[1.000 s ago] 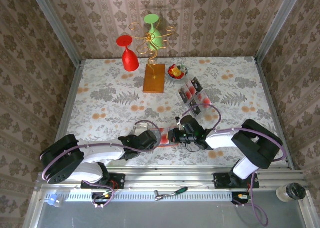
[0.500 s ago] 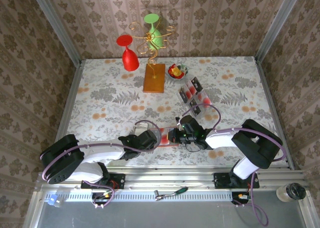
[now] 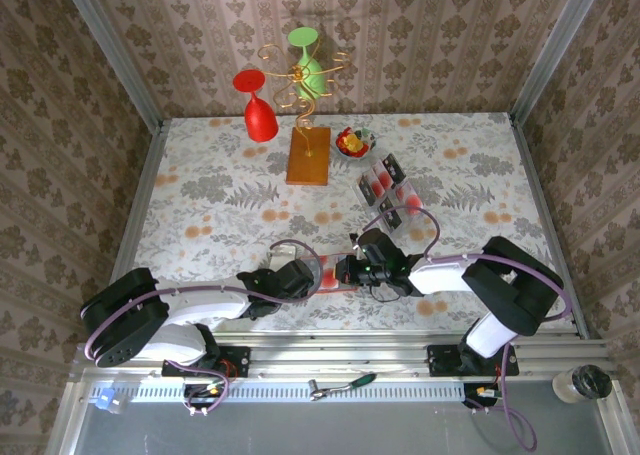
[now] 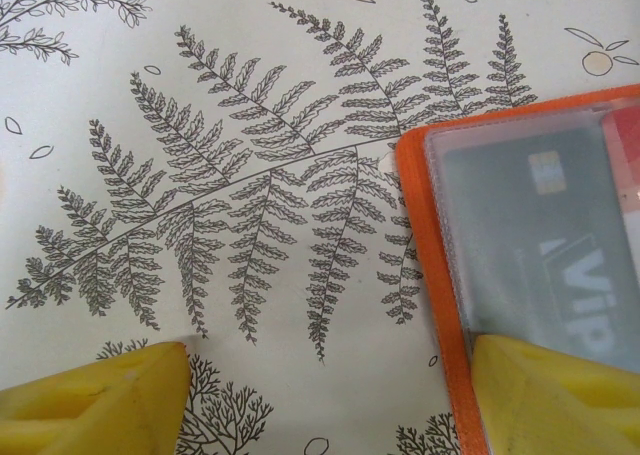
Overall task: Put the credit cards into the card holder
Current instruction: Insert the credit card into the card slot.
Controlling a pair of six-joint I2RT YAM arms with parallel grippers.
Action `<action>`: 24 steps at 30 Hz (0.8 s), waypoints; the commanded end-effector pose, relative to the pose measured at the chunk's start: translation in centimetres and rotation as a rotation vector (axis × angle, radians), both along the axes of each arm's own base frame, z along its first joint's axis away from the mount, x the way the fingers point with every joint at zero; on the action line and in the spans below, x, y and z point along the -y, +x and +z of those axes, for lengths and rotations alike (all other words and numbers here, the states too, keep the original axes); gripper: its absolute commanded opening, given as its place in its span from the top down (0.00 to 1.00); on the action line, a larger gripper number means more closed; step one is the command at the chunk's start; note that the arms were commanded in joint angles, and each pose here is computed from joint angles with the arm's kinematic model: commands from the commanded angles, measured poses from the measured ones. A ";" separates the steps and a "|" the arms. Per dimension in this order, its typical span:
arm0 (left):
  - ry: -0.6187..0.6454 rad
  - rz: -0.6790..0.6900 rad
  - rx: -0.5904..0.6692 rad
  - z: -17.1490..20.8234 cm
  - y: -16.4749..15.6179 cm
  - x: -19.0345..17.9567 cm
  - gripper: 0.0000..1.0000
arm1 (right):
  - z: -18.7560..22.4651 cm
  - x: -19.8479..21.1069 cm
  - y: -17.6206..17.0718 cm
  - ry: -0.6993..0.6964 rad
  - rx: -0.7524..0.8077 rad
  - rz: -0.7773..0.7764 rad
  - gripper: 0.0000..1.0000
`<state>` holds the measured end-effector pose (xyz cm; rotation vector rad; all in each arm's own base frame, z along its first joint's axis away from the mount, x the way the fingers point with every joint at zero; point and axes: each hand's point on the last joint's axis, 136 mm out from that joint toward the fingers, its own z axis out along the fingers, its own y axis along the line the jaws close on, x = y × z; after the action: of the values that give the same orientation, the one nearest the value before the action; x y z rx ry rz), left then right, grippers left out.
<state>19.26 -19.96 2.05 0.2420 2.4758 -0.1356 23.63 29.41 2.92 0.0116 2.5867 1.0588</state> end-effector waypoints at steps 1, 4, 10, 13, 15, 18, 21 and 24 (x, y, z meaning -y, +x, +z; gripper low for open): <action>0.013 0.007 -0.001 0.0 0.0 0.1 0.24 | -3.1 1.4 -1.5 -0.105 -0.098 -0.006 1.00; 0.011 0.008 -0.001 0.0 0.0 0.1 0.24 | -3.2 1.3 -1.6 -0.106 -0.103 -0.001 1.00; 0.011 0.006 0.000 0.0 0.0 0.2 0.24 | -3.4 1.0 -1.6 -0.109 -0.120 0.007 0.99; 0.009 0.006 0.000 0.0 0.0 0.2 0.24 | -3.1 0.9 -1.7 -0.120 -0.121 0.030 0.86; 0.009 0.005 0.000 0.0 0.0 0.2 0.24 | -2.4 0.8 -1.5 -0.133 -0.104 0.047 0.75; 0.009 0.006 -0.002 -0.1 0.0 0.2 0.24 | -0.8 1.0 -0.9 -0.155 -0.072 0.065 0.61; 0.011 0.007 -0.002 -0.2 0.0 0.2 0.24 | 0.8 1.2 -0.2 -0.179 -0.039 0.083 0.56; 0.010 0.007 -0.002 -0.3 0.0 0.2 0.24 | 2.0 1.5 0.5 -0.199 -0.012 0.085 0.58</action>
<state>19.46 -20.22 2.06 0.2369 2.4691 -0.1402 23.99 29.38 4.29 -0.0989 2.6861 0.9367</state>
